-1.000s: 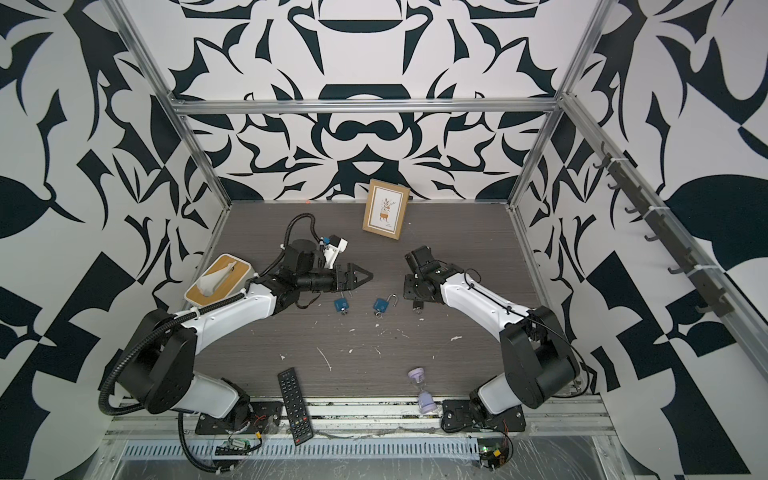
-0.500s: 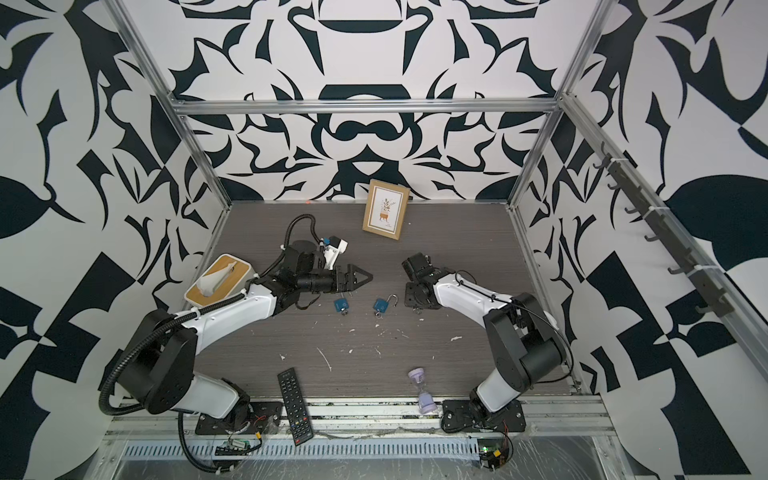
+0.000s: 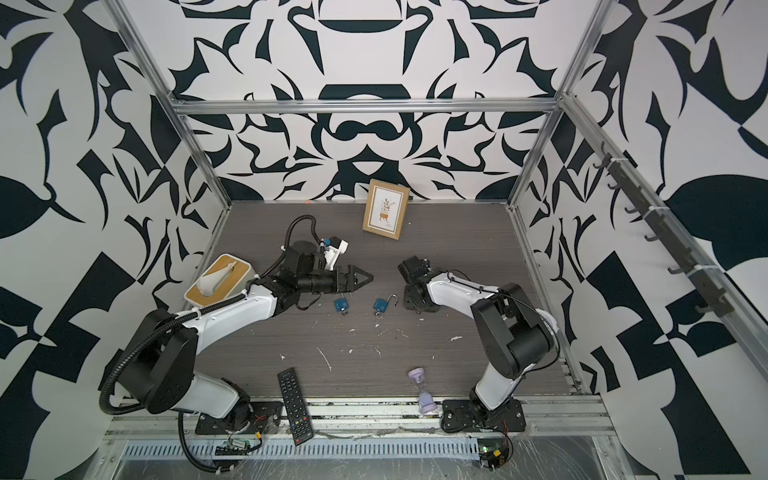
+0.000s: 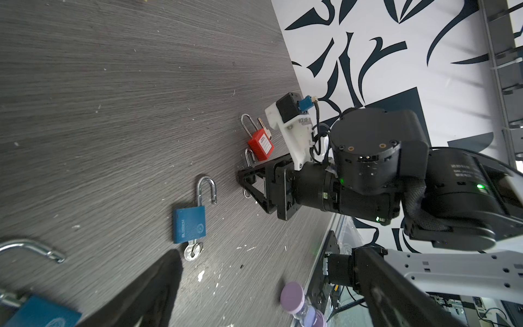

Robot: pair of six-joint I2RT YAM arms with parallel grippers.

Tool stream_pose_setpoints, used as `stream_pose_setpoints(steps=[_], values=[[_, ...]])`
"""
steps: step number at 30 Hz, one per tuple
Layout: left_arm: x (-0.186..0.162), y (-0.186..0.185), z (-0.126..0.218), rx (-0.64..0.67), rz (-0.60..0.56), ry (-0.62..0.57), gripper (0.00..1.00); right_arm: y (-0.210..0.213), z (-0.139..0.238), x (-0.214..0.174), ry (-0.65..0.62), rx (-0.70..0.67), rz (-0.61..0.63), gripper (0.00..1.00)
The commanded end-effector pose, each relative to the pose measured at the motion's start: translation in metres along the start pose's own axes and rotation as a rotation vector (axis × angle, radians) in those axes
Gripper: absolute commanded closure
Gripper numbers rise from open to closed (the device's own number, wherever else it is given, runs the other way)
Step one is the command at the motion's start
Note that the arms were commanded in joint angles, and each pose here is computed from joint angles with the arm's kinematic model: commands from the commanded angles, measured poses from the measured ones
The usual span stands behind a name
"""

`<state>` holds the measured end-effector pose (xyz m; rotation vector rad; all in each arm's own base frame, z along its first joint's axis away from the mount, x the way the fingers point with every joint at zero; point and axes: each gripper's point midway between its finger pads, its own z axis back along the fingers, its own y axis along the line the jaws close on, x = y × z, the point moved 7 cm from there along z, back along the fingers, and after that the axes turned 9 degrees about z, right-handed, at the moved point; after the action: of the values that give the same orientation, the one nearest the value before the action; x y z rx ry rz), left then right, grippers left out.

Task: Lock with the key

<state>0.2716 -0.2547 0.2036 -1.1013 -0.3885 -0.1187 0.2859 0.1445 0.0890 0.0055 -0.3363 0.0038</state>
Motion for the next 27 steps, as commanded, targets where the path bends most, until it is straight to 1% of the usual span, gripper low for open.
stream_pose_setpoints(steps=[1, 2, 3, 8, 12, 16, 27], values=[[-0.004, 0.003, -0.002, -0.004, 0.0, 0.014, 0.0, 0.006, 0.007, 0.008, -0.029, -0.007, -0.009, 0.54], [-0.003, 0.004, -0.003, -0.003, 0.001, 0.013, 0.0, 0.005, 0.006, 0.007, -0.023, -0.01, -0.006, 0.54], [-0.004, 0.004, -0.003, -0.003, 0.002, 0.015, 0.0, 0.003, 0.006, 0.008, -0.036, -0.044, -0.002, 0.54], [-0.004, 0.006, -0.004, -0.001, 0.005, 0.017, 0.0, 0.002, 0.004, 0.005, -0.027, -0.056, 0.003, 0.54], [-0.004, 0.007, -0.005, -0.002, 0.008, 0.018, 0.0, 0.003, 0.003, 0.006, -0.031, -0.05, 0.005, 0.56], [-0.004, 0.008, -0.006, -0.003, 0.009, 0.02, 0.0, 0.005, 0.001, 0.007, -0.033, -0.04, 0.007, 0.6], [-0.004, 0.007, -0.007, -0.013, 0.01, 0.03, 0.0, 0.006, -0.007, 0.003, -0.003, -0.041, 0.045, 0.63]])
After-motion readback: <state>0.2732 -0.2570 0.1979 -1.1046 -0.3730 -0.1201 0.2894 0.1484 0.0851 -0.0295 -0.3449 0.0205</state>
